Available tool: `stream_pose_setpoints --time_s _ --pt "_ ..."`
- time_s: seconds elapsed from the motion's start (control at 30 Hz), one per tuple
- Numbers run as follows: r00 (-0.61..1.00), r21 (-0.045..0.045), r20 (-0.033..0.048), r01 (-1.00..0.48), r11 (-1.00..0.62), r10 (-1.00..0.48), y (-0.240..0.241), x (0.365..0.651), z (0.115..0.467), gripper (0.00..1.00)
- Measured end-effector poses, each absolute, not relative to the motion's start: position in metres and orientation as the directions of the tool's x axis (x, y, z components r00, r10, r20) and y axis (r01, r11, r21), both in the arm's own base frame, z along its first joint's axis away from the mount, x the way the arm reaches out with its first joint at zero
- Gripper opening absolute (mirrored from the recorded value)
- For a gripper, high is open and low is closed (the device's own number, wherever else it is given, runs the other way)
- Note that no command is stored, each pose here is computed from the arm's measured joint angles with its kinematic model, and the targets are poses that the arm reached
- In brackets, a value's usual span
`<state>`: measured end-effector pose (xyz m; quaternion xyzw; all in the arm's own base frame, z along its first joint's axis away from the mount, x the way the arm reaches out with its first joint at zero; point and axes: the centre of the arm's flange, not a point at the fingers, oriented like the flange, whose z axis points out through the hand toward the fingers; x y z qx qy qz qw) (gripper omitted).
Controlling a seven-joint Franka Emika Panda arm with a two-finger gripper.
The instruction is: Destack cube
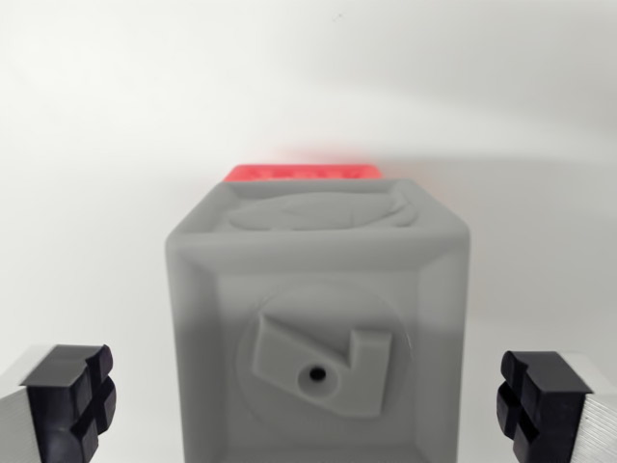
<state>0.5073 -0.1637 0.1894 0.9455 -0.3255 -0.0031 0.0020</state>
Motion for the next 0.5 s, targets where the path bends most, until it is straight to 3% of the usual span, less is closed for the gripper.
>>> stream_pose_setpoints --time_s 0.4,0.43,0.5 --pt "0.789 0.0062 -0.0040 -0.614 -0.789 -0.614 -0.163 0.507 0.169 1.00" --pt "0.789 0.0061 -0.0039 -0.614 -0.789 -0.614 -0.163 0.507 0.169 0.00" --pt "0.790 0.0058 -0.0033 -0.614 -0.790 -0.614 -0.163 0.507 0.169 0.00"
